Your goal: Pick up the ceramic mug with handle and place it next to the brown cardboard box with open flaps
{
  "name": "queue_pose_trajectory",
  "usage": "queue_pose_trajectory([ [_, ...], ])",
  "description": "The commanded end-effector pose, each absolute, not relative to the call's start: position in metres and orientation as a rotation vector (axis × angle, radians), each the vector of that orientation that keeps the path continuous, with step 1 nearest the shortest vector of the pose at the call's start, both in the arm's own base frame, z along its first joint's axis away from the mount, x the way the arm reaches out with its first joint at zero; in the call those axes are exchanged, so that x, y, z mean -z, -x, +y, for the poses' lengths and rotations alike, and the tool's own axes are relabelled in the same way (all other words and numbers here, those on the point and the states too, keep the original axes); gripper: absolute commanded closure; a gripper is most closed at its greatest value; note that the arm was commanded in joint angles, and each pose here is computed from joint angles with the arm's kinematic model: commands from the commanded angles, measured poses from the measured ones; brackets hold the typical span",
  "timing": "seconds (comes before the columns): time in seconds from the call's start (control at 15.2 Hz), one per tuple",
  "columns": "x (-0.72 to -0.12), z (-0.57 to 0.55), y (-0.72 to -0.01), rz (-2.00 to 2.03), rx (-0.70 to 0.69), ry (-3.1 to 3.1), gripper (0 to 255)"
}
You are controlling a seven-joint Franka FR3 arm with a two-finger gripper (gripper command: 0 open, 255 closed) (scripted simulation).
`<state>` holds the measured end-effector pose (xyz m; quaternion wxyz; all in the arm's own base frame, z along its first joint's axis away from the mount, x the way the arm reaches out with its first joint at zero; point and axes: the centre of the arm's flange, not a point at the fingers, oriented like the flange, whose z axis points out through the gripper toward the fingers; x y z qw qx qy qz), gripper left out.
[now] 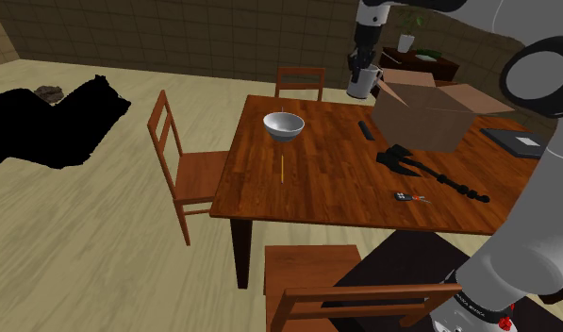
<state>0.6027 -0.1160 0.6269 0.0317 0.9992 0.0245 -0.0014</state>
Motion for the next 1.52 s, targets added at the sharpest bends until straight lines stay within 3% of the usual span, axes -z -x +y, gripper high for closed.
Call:
queue_pose_trajectory([
  [0.0, -0.638, -0.116, -0.602, 0.076, 0.005, -3.077, 255],
  [0.73, -0.695, -0.116, -0.602, 0.076, 0.005, -3.077, 255],
  [1.45, -0.695, -0.218, -0.499, 0.076, 0.005, -3.077, 255],
])
